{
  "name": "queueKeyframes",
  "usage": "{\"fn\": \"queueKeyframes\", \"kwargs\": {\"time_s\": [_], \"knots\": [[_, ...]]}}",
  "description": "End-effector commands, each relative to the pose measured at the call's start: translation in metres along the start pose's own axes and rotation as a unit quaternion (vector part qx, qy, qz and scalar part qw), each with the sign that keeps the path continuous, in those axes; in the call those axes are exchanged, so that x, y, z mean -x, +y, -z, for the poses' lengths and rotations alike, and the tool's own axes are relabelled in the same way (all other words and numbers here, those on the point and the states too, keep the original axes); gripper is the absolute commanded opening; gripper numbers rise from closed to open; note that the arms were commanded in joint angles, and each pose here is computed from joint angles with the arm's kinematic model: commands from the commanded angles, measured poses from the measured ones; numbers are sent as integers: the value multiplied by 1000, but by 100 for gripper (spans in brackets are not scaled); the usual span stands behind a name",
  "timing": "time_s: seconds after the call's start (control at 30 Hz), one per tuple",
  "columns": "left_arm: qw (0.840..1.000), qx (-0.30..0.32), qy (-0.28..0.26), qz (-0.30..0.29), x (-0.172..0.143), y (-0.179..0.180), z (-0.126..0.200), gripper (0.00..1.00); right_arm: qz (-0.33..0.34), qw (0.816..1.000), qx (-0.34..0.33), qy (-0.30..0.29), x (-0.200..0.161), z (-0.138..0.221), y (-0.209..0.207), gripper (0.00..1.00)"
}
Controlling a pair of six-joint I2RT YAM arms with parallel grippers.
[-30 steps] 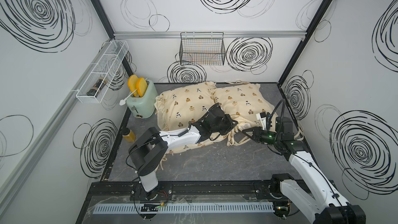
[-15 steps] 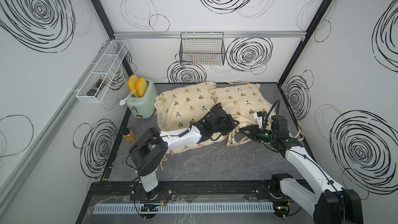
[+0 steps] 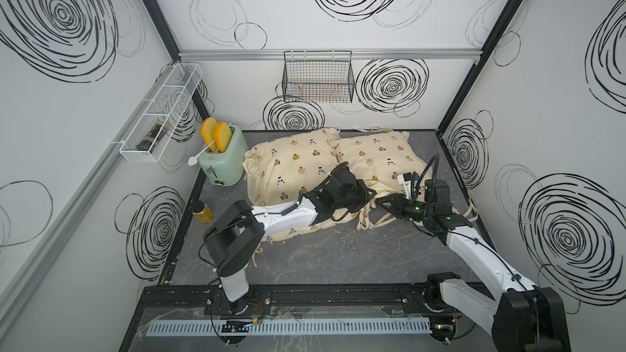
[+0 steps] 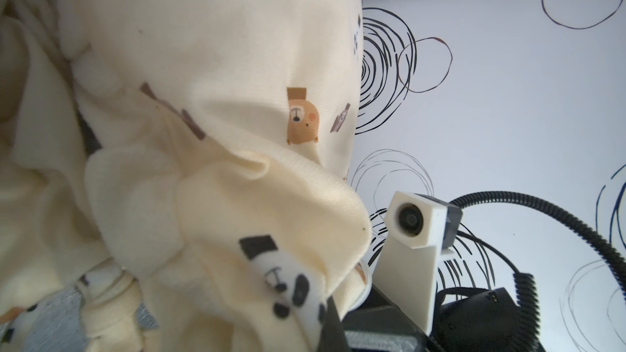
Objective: Zip up pillowcases
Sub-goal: Zip the zipper on the pillowcase.
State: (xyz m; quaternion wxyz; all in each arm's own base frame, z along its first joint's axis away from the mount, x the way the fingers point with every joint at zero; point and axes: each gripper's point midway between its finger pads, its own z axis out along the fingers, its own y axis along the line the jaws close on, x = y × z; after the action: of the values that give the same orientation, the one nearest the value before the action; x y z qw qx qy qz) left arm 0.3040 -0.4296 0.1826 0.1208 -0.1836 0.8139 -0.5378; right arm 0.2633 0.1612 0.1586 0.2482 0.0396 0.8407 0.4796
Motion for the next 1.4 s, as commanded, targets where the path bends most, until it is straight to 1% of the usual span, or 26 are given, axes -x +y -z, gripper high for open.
{"fn": "queueKeyframes", "kwargs": {"time_s": [0.0,0.07,0.2,0.33,0.53,0.87,1.17,1.37], "knots": [[999,-47,-1,-4,0,-33,0,0,18,1000,9,-21,16,1,10,28],[999,-46,-2,-3,1,-32,-1,0,19,1000,12,-22,18,1,12,26],[999,-47,-1,-4,0,-33,-1,0,19,999,11,-23,19,1,13,16],[999,-45,-1,-3,-1,-31,-2,0,19,1000,9,-23,17,1,11,12],[999,-43,-3,-5,2,-29,1,0,11,1000,-3,-20,16,4,5,0],[999,-32,-24,1,19,-13,14,0,2,999,-22,-24,10,18,-10,0],[998,-30,-48,1,39,-10,25,0,-8,999,-42,-16,3,26,-21,0],[998,-29,-57,3,46,-6,31,0,-9,999,-48,-15,1,30,-23,0]]}}
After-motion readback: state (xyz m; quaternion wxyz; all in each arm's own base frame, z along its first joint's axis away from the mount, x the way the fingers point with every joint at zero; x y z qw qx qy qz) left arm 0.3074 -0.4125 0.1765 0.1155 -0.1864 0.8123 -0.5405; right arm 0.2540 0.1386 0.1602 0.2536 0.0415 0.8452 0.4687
